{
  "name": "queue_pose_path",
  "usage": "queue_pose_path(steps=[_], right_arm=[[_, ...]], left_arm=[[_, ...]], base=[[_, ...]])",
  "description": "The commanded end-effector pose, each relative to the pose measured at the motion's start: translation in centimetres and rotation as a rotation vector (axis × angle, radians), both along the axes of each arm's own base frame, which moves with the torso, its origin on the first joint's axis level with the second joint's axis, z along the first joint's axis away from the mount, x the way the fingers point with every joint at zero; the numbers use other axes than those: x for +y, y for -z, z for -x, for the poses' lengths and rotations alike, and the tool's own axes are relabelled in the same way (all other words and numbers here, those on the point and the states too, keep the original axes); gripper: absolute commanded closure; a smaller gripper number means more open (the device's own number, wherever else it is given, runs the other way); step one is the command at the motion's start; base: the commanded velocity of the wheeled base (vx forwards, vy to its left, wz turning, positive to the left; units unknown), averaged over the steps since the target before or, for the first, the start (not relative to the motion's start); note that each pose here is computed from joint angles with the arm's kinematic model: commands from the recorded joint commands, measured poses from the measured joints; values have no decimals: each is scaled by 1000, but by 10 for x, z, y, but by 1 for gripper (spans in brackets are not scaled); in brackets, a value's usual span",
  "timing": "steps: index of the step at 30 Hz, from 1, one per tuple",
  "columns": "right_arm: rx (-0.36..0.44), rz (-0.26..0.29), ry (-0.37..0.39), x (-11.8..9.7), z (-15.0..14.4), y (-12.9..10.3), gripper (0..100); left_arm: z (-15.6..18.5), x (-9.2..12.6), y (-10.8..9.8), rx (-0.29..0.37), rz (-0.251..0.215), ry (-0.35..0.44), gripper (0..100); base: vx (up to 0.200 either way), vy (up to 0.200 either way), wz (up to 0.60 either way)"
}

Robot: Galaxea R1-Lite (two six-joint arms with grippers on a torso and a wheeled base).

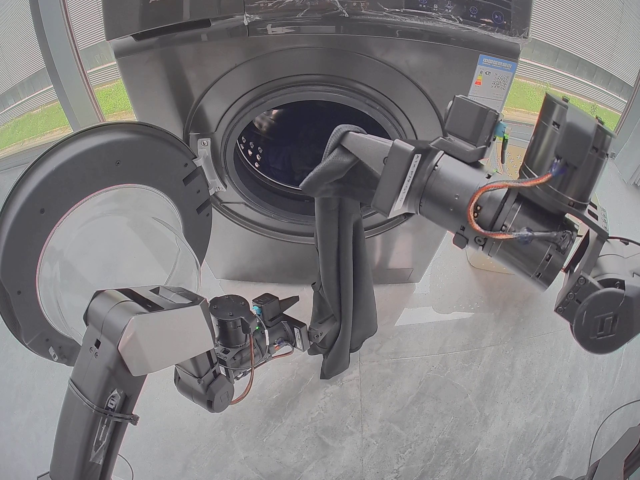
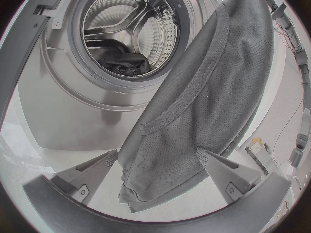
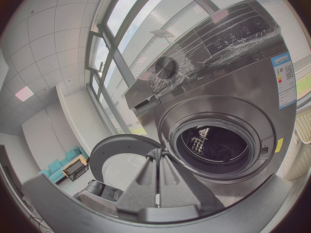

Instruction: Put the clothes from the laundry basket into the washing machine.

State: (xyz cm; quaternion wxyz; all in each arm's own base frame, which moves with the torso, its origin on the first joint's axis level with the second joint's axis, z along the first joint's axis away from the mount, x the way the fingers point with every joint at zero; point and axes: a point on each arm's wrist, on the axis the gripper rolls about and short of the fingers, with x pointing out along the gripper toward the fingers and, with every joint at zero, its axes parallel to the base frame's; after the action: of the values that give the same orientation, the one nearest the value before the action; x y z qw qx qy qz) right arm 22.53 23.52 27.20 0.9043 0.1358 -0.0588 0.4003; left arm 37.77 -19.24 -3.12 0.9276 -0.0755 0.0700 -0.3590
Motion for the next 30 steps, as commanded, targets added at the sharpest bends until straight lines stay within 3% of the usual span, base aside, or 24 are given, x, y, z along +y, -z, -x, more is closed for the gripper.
queue_pose_path(steps=[1,11,12,22,30], right_arm=[[1,2,-10,2,2,1,100],[2,3,-14,3,3,1,100],[3,3,-13,3,3,1,100],[6,4,-5,-3,6,3,100],[41,36,60,-33,7,16,100]], left_arm=[[-1,-4,3,-2,4,16,0],[-7,-10,5,-25,14,22,0],[-7,-10,5,-25,15,22,100],[-18,-9,-7,-67,52,-6,100],[-7,27,-55,-96,55,-93,100]], base=[[0,0,0],[0,0,0],[0,0,0],[0,0,0],[0,0,0]])
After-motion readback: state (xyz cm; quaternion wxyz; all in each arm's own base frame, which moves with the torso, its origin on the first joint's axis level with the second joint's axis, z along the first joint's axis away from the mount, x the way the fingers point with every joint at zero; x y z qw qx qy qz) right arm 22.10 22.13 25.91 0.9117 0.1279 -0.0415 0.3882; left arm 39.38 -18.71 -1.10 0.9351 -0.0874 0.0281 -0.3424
